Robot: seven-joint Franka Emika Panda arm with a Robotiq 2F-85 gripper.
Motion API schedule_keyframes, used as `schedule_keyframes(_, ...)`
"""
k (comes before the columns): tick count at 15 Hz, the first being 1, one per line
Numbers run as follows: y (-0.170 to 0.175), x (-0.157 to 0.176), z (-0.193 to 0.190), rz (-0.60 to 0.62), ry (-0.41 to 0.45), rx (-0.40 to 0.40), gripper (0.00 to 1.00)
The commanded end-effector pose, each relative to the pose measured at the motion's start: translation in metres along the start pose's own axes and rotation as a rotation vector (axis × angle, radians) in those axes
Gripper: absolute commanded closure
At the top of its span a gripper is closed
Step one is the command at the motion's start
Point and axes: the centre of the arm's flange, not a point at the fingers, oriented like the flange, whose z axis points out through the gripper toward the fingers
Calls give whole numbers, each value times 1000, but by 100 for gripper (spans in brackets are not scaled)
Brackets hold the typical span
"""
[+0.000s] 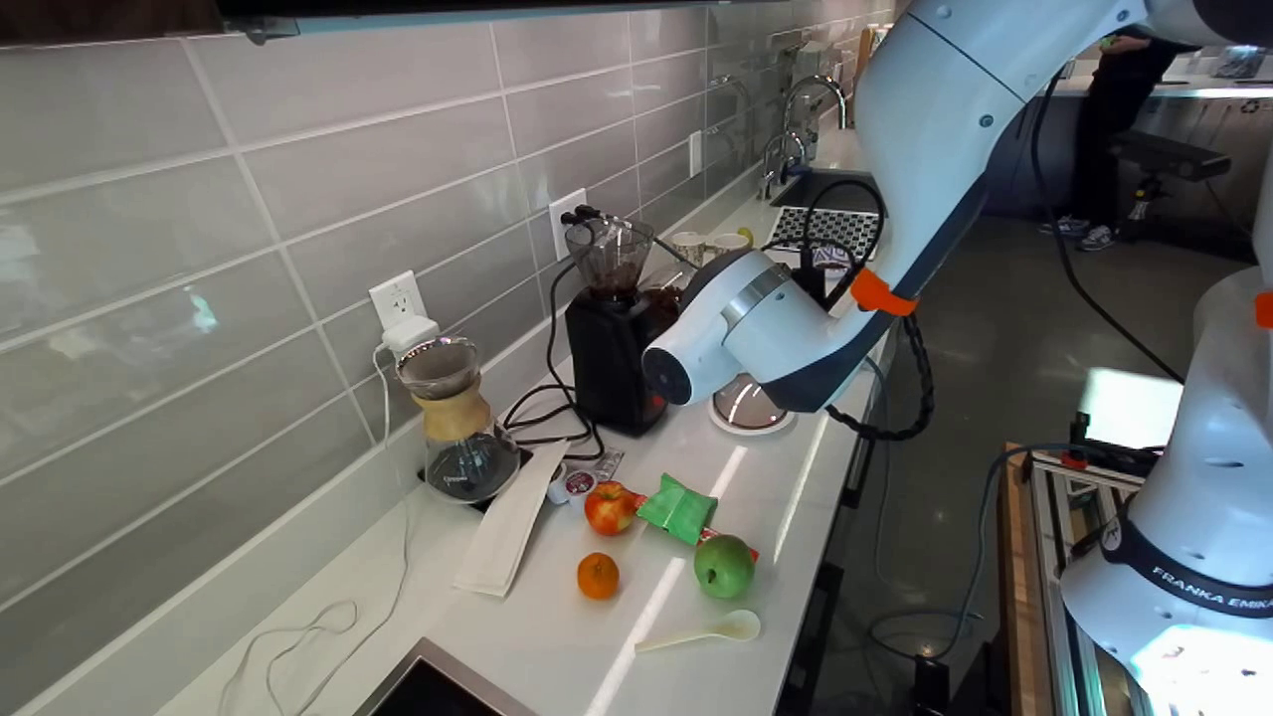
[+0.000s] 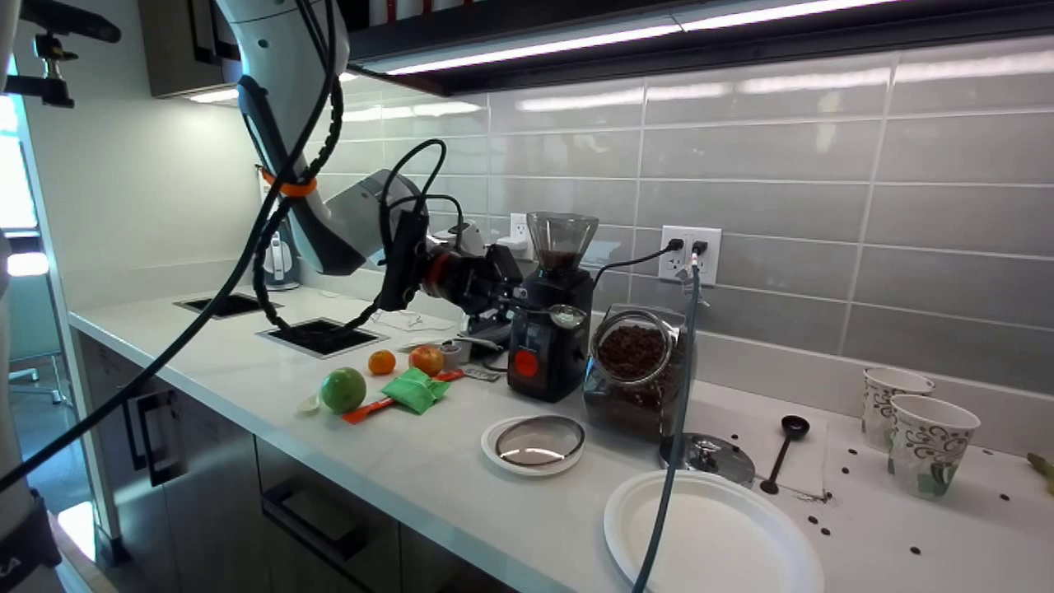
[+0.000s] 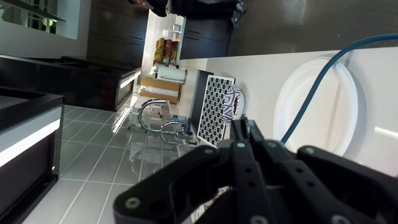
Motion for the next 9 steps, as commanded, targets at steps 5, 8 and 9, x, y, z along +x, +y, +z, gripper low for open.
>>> schedule_keyframes(5,-4,6,-6,-19,47,-10,99)
schedule_keyframes(8,5,19,-29,-46,171,-80,99)
schedule_keyframes(9,9,21,-37,-59,199,-112,99)
